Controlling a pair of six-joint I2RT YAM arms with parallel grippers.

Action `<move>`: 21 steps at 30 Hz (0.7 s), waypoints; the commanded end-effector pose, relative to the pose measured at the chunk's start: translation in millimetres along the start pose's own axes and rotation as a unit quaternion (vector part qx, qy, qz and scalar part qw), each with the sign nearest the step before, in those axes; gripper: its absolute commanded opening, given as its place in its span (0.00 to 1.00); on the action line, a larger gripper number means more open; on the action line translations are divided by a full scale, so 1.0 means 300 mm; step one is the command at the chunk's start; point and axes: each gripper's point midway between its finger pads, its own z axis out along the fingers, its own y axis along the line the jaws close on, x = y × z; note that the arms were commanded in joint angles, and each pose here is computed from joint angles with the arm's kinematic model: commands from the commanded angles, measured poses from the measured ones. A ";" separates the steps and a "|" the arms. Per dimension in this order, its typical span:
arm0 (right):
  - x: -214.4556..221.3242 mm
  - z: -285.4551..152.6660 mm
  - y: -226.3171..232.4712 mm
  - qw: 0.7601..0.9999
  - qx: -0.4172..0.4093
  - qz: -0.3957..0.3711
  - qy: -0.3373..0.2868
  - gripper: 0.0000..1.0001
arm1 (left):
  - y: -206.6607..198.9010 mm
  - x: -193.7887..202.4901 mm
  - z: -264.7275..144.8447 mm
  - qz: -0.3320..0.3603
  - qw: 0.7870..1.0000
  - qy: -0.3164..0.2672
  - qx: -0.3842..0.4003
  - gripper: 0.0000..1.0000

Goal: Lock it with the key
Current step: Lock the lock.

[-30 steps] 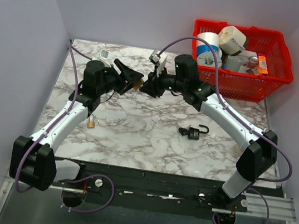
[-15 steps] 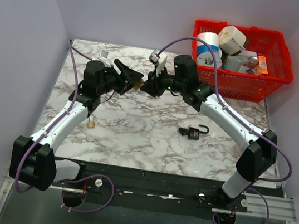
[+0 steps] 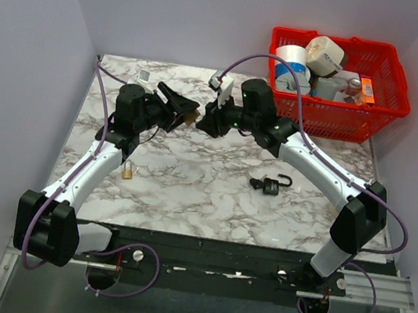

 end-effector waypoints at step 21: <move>-0.023 0.045 0.018 1.000 0.004 -0.003 -0.003 0.34 | -0.144 -0.066 -0.013 -0.008 0.998 -0.031 0.054 0.04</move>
